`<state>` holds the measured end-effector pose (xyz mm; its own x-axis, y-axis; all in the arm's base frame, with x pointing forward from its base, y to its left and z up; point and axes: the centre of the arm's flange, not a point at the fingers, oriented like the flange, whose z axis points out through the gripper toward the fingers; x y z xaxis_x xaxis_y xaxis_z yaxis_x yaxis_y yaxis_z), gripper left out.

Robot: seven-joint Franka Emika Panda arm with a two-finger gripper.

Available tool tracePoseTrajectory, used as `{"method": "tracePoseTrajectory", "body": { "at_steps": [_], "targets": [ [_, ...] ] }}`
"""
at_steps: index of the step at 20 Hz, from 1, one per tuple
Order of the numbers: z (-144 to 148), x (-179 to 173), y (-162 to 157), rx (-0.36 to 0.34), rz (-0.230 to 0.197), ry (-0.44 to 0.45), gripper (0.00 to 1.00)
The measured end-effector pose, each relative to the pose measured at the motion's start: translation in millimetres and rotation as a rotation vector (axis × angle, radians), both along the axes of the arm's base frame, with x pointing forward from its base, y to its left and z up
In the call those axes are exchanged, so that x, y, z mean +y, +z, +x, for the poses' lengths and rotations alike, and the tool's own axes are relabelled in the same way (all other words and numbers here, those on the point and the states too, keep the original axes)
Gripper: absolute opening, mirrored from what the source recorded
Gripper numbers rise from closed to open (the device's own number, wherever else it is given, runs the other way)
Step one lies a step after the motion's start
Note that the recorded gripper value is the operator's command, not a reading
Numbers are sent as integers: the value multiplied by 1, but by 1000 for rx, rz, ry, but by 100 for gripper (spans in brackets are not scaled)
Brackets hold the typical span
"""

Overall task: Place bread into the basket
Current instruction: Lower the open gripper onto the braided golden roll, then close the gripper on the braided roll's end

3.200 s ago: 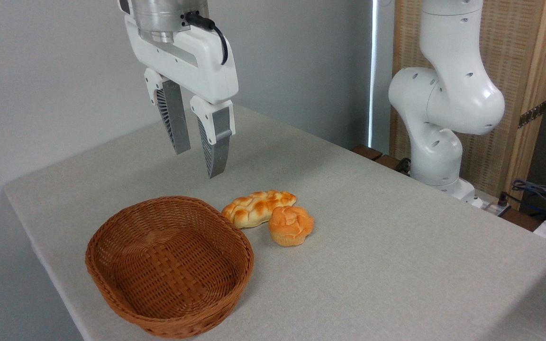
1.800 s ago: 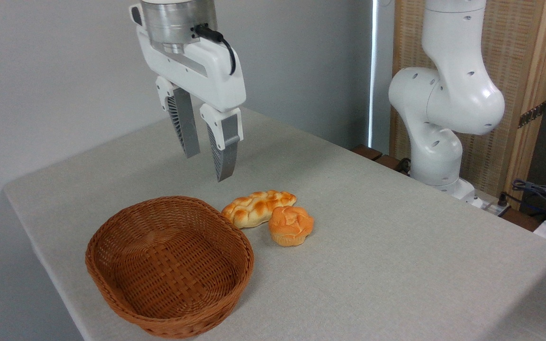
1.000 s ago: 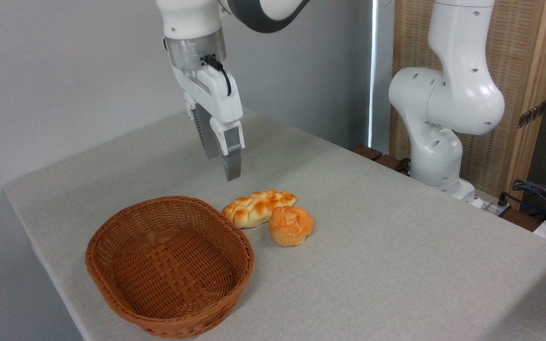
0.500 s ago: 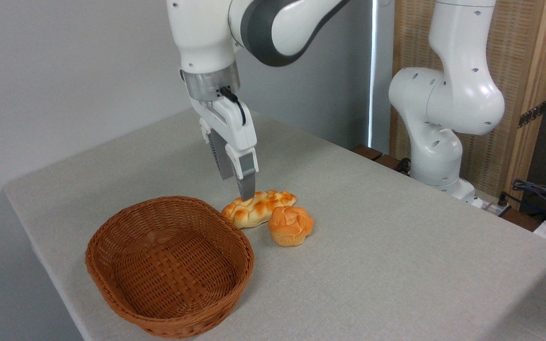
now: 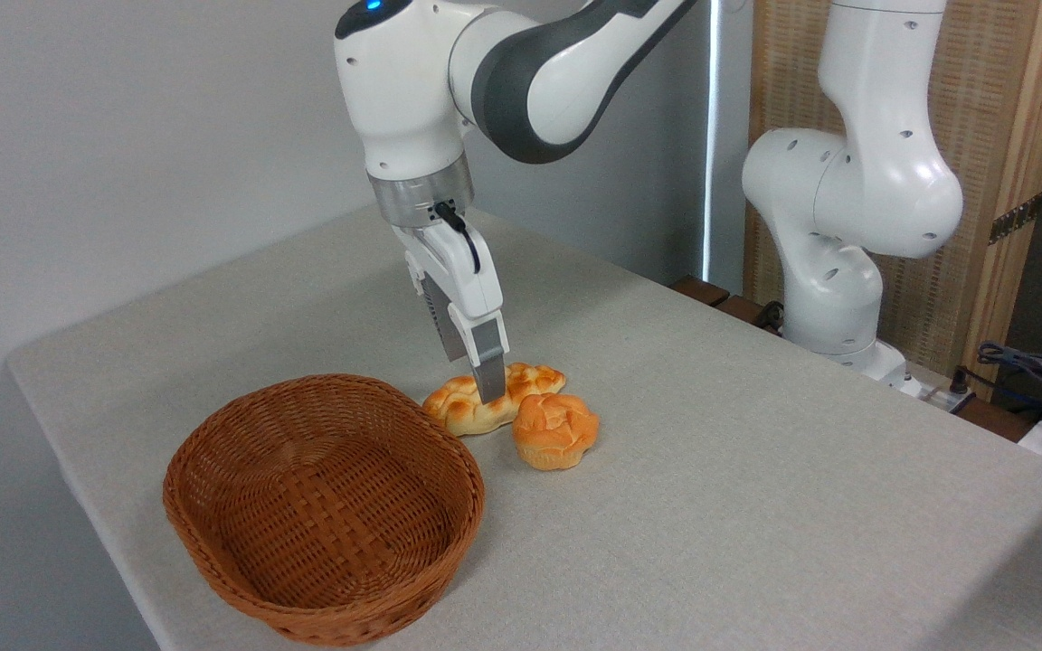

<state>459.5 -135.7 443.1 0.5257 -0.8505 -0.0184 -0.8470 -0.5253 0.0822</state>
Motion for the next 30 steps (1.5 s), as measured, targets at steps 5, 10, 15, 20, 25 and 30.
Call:
{"method": "tracePoseTrajectory", "body": {
  "at_steps": [5, 10, 15, 20, 25, 30],
  "targets": [
    [-2, 0, -12, 16, -1, -46, 100],
    [-1, -5, -21, 5, -4, -60, 100],
    [-4, -10, -28, 4, -3, -71, 100],
    [-4, -10, -32, 11, -3, -72, 60],
    [-4, -11, -32, 9, -4, -75, 47],
    [-4, -14, -35, 15, -4, -80, 49]
  ]
}}
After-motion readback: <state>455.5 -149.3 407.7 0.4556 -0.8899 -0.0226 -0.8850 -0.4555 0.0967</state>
